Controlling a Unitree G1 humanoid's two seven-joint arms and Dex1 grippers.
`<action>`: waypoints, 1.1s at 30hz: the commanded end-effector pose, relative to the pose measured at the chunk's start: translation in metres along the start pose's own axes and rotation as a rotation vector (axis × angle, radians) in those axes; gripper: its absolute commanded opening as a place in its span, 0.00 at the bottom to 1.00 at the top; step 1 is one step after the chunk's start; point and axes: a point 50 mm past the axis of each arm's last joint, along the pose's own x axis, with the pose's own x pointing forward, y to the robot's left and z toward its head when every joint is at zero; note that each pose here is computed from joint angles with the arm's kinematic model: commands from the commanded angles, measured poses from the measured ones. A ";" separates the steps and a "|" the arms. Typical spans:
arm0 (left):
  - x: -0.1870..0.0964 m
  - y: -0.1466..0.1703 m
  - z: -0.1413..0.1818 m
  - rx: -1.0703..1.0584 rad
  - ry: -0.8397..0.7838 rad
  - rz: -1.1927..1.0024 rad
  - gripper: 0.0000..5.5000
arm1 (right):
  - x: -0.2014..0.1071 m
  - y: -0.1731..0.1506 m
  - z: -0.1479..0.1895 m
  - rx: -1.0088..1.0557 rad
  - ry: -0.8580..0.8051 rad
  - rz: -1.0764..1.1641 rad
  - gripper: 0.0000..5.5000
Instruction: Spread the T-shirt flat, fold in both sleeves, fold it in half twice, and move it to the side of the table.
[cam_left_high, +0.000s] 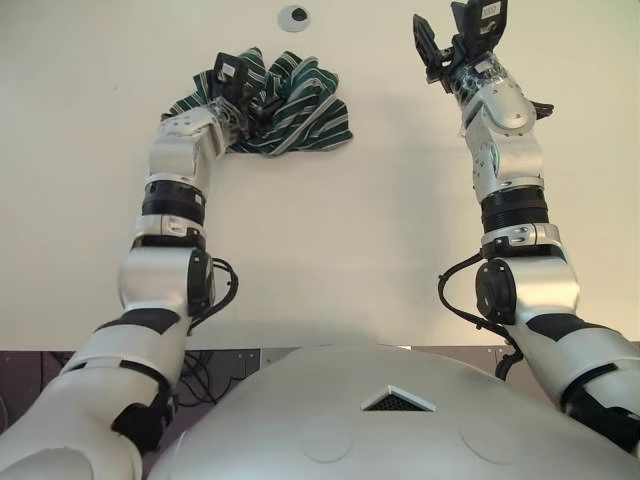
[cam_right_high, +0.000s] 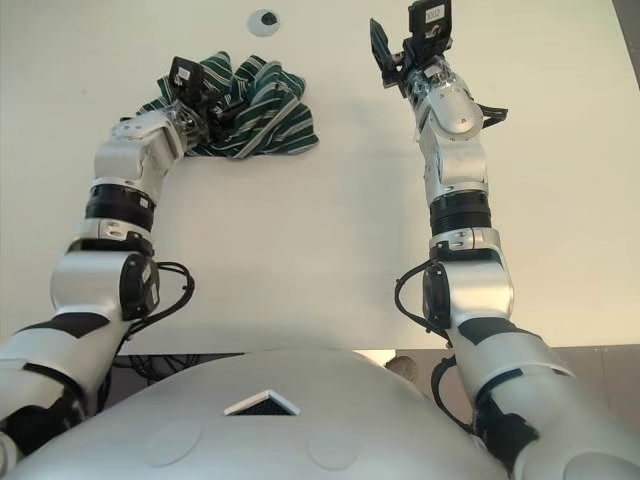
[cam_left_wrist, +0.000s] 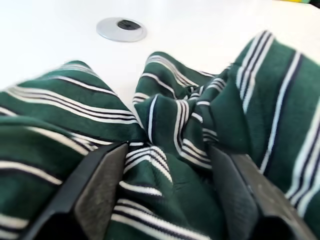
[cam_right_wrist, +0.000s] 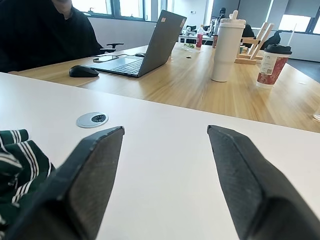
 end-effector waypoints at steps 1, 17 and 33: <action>-0.012 -0.030 -0.051 -0.124 0.159 -0.056 0.45 | -0.004 -0.005 0.000 -0.003 0.005 -0.021 0.56; -0.040 -0.059 -0.011 -0.193 0.019 -0.152 0.12 | -0.017 -0.001 -0.008 0.017 0.019 0.021 0.56; -0.051 -0.076 -0.013 0.027 0.096 -0.285 0.03 | -0.078 0.005 0.020 0.147 0.289 0.809 0.56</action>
